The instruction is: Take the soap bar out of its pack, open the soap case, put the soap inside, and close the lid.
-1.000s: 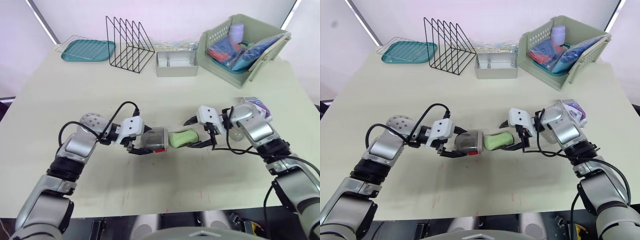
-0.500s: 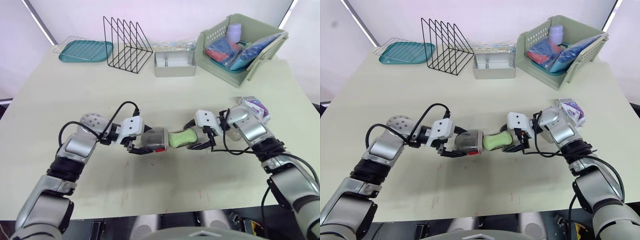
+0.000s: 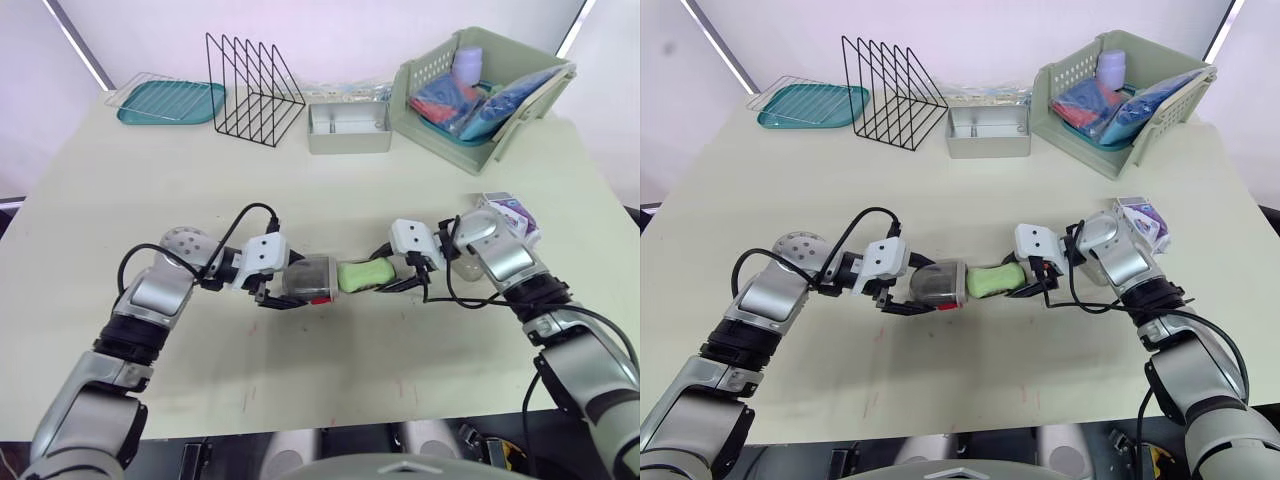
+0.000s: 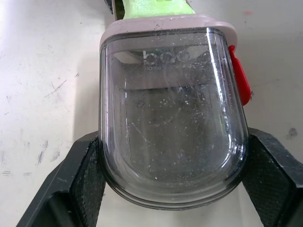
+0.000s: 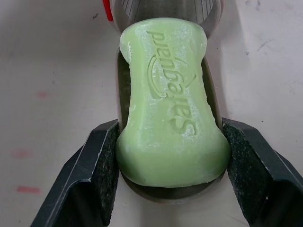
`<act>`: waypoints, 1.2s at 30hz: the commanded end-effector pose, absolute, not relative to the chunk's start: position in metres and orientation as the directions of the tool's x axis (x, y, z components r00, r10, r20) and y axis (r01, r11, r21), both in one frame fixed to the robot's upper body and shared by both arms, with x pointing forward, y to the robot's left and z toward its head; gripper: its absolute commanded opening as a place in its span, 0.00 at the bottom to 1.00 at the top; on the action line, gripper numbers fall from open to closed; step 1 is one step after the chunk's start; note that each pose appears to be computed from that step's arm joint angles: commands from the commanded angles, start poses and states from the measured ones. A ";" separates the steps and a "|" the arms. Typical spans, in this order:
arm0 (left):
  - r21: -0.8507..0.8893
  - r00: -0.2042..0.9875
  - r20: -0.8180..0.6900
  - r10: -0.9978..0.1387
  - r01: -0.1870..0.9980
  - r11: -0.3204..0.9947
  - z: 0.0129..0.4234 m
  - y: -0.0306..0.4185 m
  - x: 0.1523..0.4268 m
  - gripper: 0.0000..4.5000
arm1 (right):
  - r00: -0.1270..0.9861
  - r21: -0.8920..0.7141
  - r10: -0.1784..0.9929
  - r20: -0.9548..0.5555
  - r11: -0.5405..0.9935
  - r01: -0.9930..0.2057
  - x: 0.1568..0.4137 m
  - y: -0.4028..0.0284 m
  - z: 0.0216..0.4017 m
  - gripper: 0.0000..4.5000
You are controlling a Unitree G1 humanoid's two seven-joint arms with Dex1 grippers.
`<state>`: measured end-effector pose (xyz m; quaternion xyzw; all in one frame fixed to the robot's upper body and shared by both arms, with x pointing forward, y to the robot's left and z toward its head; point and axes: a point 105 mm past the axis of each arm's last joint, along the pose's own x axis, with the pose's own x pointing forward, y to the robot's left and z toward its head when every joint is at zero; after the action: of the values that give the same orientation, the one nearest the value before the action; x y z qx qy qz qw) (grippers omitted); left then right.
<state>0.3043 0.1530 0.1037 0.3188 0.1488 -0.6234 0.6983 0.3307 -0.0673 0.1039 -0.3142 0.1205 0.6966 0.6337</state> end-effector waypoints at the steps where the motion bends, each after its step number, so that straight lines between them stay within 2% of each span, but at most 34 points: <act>1: 0.285 0.192 -0.581 -0.791 0.958 0.023 0.112 0.151 0.304 0.77 | 0.021 -0.285 0.810 -0.586 -0.182 -0.941 0.331 -0.066 0.125 0.66; 12: 0.296 0.190 -0.536 -0.823 0.955 0.028 0.114 0.135 0.307 0.77 | 0.018 -0.262 0.787 -0.617 -0.184 -0.947 0.314 -0.055 0.137 0.66; 27: 0.310 0.202 -0.511 -0.835 0.950 0.040 0.117 0.131 0.311 0.77 | 0.065 -0.225 0.719 -0.692 -0.128 -0.966 0.317 -0.070 0.121 0.66; 36: 0.330 0.212 -0.464 -0.860 0.943 0.055 0.122 0.121 0.313 0.77 | 0.075 -0.204 0.703 -0.707 -0.101 -0.974 0.316 -0.069 0.134 0.66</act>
<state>0.3092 0.1238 0.1035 0.2840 0.1100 -0.6297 0.7147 0.3199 -0.0743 0.1217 -0.3457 0.2010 0.6470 0.6492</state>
